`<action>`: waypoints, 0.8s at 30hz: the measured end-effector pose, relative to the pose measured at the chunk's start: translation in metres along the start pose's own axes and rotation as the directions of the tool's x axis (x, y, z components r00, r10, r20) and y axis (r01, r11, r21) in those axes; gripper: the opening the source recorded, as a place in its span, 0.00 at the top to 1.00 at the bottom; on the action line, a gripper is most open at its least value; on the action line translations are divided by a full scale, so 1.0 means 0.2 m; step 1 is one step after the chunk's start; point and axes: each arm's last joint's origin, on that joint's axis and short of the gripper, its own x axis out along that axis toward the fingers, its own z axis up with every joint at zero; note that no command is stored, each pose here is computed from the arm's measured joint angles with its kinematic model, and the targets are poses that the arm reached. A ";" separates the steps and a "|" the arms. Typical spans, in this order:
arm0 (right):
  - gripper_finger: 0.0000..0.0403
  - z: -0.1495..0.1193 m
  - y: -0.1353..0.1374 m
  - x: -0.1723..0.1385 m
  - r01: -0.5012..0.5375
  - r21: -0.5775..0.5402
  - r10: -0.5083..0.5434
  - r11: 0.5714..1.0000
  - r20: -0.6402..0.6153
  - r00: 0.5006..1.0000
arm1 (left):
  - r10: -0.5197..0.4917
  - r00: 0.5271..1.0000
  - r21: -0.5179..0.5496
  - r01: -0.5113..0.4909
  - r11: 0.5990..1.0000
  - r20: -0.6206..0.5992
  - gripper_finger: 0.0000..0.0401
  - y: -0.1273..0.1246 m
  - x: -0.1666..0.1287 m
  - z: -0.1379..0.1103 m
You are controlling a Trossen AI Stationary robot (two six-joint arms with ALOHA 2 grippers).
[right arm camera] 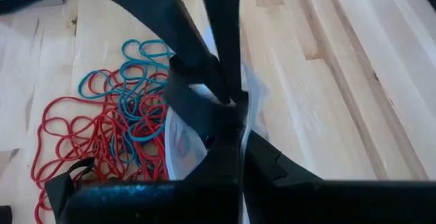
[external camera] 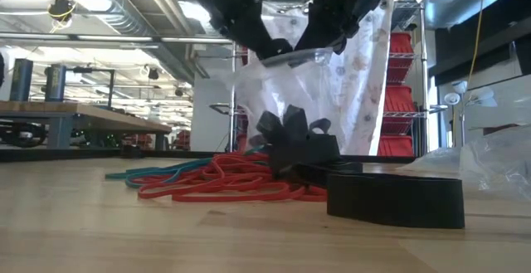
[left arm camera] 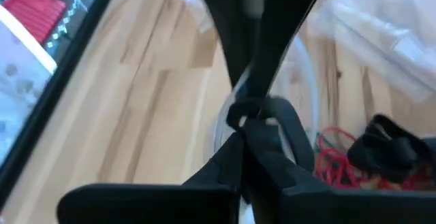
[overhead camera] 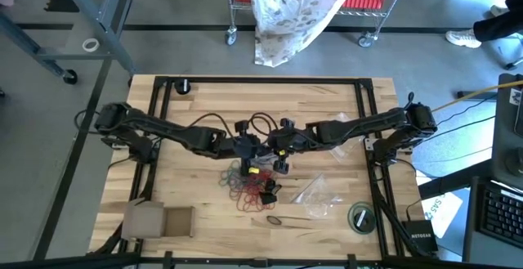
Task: Sort rubber bands
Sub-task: Put the black rubber band into the transparent zip lock bag
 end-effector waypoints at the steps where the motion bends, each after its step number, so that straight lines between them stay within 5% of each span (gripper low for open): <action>1: 1.00 0.00 0.00 0.00 0.000 0.000 0.000 1.000 0.002 1.000 | 0.002 1.000 -0.005 -0.002 1.000 -0.004 0.96 0.00 0.01 0.00; 16: 1.00 0.00 0.00 0.00 -0.002 0.002 0.002 1.000 0.005 1.000 | -0.027 0.994 -0.148 0.012 0.989 -0.103 0.50 0.07 -0.01 -0.01; 24: 1.00 0.00 0.00 0.00 -0.003 0.002 0.003 1.000 0.008 1.000 | -0.002 0.994 -0.195 -0.020 0.981 -0.108 0.47 0.11 -0.04 0.03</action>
